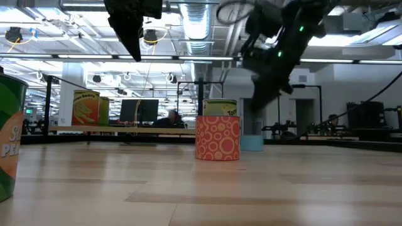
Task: Pick and place cans onto a shelf
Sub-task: Move the cans on the center of the table
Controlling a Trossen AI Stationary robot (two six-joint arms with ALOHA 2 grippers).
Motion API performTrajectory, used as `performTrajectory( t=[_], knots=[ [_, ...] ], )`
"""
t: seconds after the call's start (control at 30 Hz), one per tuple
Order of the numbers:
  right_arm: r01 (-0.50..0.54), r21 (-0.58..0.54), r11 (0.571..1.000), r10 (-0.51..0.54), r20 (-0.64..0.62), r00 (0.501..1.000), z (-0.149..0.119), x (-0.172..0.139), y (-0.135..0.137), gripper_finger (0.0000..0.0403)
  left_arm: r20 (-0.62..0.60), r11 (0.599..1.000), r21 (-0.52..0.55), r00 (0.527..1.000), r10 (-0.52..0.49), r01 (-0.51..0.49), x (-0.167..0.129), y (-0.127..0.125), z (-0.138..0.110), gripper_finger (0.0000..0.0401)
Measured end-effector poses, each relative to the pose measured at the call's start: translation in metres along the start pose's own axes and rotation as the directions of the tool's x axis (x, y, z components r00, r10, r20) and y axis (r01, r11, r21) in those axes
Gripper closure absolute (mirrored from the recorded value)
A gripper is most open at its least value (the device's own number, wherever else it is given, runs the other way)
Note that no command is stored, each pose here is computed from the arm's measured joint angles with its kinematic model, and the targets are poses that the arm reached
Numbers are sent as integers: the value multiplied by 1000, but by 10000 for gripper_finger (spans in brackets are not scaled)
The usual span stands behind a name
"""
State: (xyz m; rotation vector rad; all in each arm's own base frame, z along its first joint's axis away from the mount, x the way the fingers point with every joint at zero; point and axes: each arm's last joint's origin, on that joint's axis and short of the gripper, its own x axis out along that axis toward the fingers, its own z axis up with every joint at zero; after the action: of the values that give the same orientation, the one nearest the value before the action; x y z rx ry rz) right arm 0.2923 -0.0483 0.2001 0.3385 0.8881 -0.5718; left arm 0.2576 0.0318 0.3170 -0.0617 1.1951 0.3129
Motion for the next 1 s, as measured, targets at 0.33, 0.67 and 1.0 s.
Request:
performTrajectory(
  t=[0.33, 0.67, 1.0],
  knots=[
    [38, -95, 995, -53, -158, 986, -40, -63, 20, 401, -14, 1000, 4, 1000, -2, 2, 0, -3, -2, 401],
    [-119, -280, 953, 70, -179, 981, -81, -91, 66, 400, -35, 1000, -21, 999, 0, 0, -1, -5, -4, 401],
    [-79, -305, 949, 11, -216, 976, -85, -80, 67, 399, 138, 992, 54, 983, -123, 116, 28, -61, -9, 401]
  ],
)
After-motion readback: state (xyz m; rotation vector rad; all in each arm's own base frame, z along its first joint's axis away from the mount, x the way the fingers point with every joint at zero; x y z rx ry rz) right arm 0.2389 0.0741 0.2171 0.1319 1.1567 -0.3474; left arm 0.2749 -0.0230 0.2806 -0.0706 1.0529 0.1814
